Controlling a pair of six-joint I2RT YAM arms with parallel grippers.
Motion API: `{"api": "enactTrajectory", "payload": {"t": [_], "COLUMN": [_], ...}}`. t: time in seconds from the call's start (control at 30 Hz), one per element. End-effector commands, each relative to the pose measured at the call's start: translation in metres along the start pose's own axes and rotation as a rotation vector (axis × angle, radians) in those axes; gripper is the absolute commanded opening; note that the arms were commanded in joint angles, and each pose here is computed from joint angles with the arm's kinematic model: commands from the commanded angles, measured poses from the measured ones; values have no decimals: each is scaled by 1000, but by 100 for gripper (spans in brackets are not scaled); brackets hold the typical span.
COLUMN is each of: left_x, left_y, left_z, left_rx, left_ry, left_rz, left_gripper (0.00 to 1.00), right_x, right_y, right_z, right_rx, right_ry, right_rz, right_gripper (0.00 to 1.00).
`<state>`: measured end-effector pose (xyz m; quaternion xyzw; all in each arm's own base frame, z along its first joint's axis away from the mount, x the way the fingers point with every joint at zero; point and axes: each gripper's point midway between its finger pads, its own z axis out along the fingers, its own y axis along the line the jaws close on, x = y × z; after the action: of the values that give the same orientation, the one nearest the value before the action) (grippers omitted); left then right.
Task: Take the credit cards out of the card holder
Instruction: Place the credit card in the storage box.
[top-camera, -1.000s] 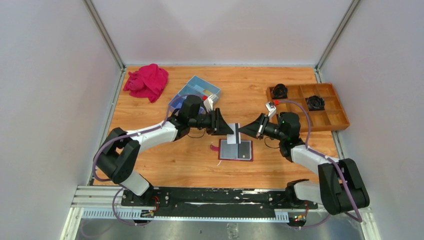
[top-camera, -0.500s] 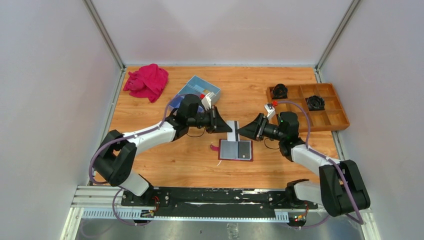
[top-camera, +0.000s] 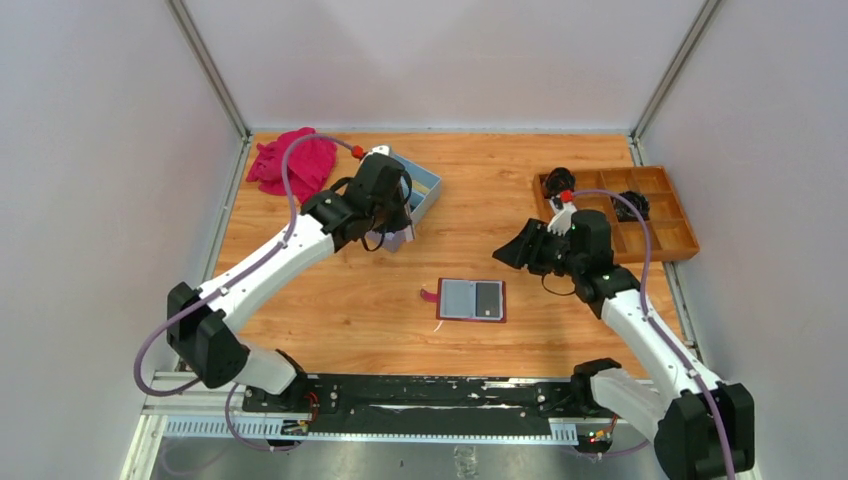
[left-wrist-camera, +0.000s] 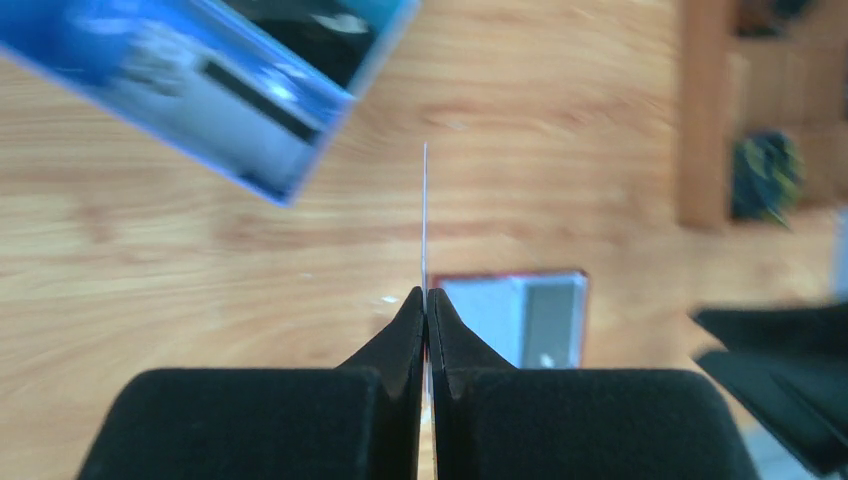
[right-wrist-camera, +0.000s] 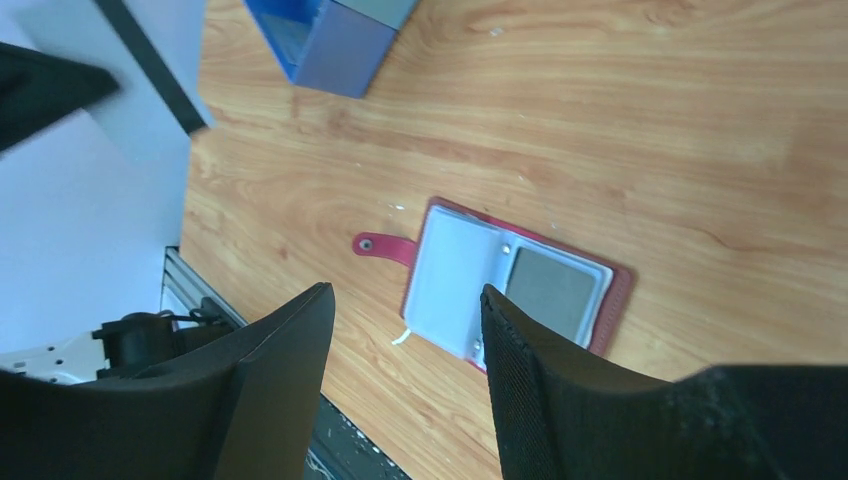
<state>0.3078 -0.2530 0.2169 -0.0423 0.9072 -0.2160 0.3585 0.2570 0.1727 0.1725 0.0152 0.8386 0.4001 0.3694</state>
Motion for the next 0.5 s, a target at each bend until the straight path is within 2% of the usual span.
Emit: {"api": "enactTrajectory", "payload": {"t": [0.0, 0.2, 0.3, 0.47], "left_x": [-24, -53, -55, -50], "left_y": [75, 97, 97, 97], "left_z": [-6, 3, 19, 43], "left_rx": [-453, -791, -845, -873], "left_ry": [-119, -154, -139, -183], "left_rz": [52, 86, 102, 10], "left_gripper": [0, 0, 0, 0], "right_x": [20, 27, 28, 34], "right_y": [-23, -25, -25, -25], "right_z": [0, 4, 5, 5], "right_rx": [93, 86, 86, 76], "right_ry": [78, 117, 122, 143], "right_rz": [16, 39, 39, 54], "right_gripper": [60, 59, 59, 59]}}
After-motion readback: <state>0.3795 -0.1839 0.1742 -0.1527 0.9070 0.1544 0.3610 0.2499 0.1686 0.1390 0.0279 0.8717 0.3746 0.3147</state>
